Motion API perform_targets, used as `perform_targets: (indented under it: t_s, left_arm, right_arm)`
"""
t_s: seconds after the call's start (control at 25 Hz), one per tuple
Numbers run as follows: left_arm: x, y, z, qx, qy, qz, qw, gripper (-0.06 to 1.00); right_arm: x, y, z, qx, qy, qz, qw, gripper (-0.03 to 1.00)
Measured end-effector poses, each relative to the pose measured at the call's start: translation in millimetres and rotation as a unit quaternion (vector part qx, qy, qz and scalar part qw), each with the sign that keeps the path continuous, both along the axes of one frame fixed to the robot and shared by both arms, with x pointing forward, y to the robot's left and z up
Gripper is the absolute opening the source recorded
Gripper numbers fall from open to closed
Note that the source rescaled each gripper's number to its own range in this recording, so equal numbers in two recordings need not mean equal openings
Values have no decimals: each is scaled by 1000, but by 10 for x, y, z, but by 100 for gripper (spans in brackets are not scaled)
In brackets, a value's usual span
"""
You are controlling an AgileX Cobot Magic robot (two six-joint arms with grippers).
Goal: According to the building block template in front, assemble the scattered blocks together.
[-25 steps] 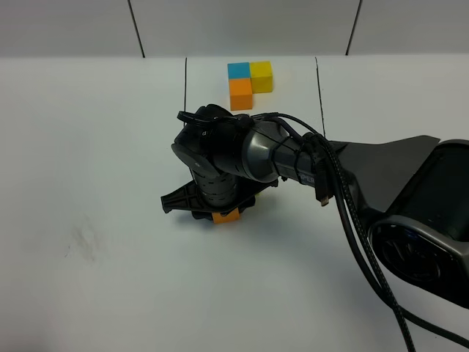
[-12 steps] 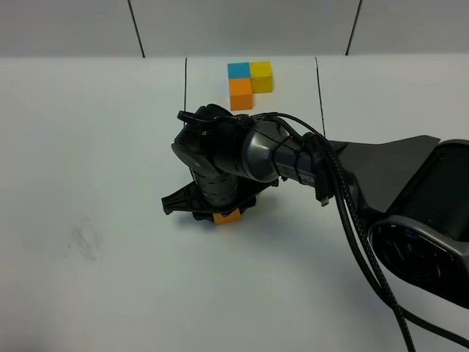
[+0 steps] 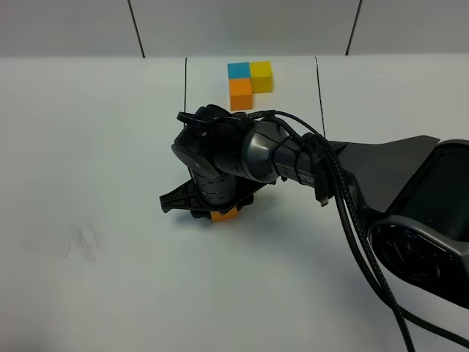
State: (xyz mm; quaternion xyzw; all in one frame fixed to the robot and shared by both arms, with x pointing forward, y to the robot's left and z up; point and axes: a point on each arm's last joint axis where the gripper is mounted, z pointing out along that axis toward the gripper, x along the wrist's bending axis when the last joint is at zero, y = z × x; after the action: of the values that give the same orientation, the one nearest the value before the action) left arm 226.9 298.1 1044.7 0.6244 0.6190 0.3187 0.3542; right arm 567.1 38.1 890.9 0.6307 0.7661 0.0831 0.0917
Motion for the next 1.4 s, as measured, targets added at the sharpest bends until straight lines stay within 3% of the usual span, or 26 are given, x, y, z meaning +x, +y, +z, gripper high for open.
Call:
perform_targets:
  t_s: [0.24, 0.32, 0.8, 1.4]
  left_arm:
    - [0, 0, 0, 0, 0, 0, 1000, 0]
    - [0, 0, 0, 0, 0, 0, 1000, 0]
    - [0, 0, 0, 0, 0, 0, 1000, 0]
    - [0, 0, 0, 0, 0, 0, 1000, 0]
  right_arm:
    - [3, -11, 1, -7, -2, 3, 1000, 84]
    - [2, -12, 0, -8, -1, 2, 1000, 88]
    - [-51, -15, 42, -24, 7, 6, 1000, 87]
    - [-261, -6, 785, -2, -22, 25, 999, 85]
